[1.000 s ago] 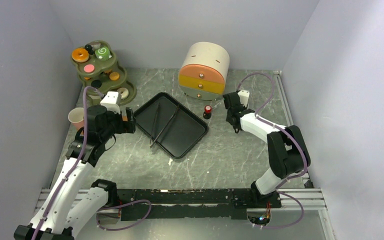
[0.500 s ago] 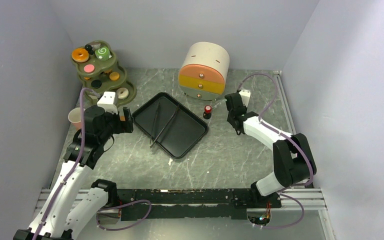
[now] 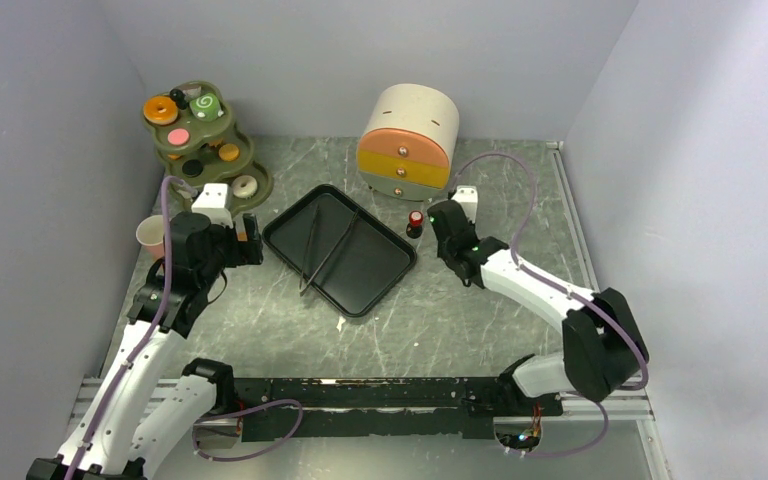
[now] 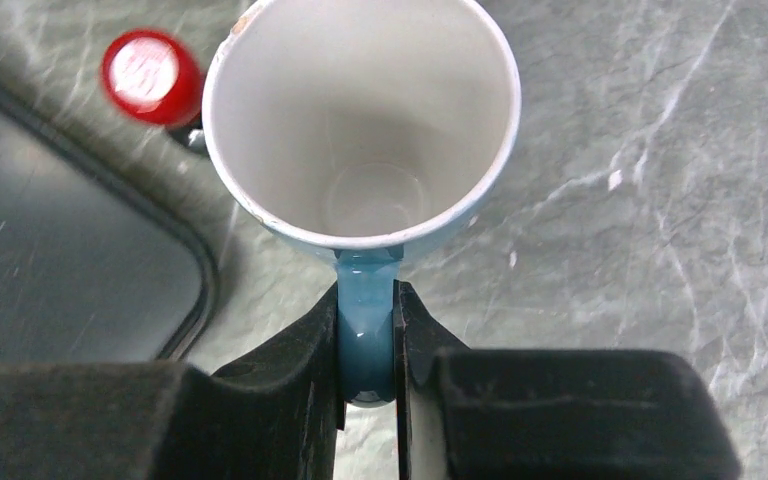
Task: Serve the afternoon tea
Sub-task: Pick up the cup at the center of the board, then place the cup on the coaster.
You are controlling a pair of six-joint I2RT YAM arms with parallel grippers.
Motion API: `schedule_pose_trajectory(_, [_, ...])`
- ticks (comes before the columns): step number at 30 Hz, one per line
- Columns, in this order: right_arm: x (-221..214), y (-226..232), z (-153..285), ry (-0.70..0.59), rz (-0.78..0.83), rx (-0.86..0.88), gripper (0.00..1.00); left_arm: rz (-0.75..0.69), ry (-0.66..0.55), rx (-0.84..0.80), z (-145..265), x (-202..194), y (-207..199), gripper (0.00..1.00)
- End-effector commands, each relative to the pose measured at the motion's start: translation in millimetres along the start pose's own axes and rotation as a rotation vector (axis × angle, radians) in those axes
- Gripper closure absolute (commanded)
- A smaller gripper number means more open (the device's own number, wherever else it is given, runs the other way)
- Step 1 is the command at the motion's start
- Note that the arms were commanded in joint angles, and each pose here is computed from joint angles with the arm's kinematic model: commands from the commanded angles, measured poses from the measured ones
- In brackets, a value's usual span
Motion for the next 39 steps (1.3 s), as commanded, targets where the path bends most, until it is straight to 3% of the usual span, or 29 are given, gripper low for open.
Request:
schedule_pose_trajectory(1, [11, 0, 26, -0.082, -0.021, -0.006, 1.00, 0.003, -0.030, 0.024, 5, 14, 1, 0.06])
schedule_pose_trajectory(10, [31, 19, 66, -0.143, -0.078, 0.159, 1.00, 0.003, -0.056, -0.032, 9, 20, -7, 0.07])
schedule_pose_trajectory(22, [79, 98, 138, -0.295, -0.111, 0.497, 1.00, 0.112, -0.089, -0.103, 36, 46, -22, 0.10])
schedule_pose_trajectory(39, [100, 261, 168, -0.383, -0.002, 0.842, 1.00, 0.351, -0.303, -0.136, 122, 132, -25, 0.09])
Point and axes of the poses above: each gripper's point midway between its finger pads, its own z axis back along the fingers, its own y axis along the line the jaws close on, x = y × z, the point moved 2 cm from there along z, back along the fingers, and after that the axes turned 6 degrees about z, right-handed, at the moved point
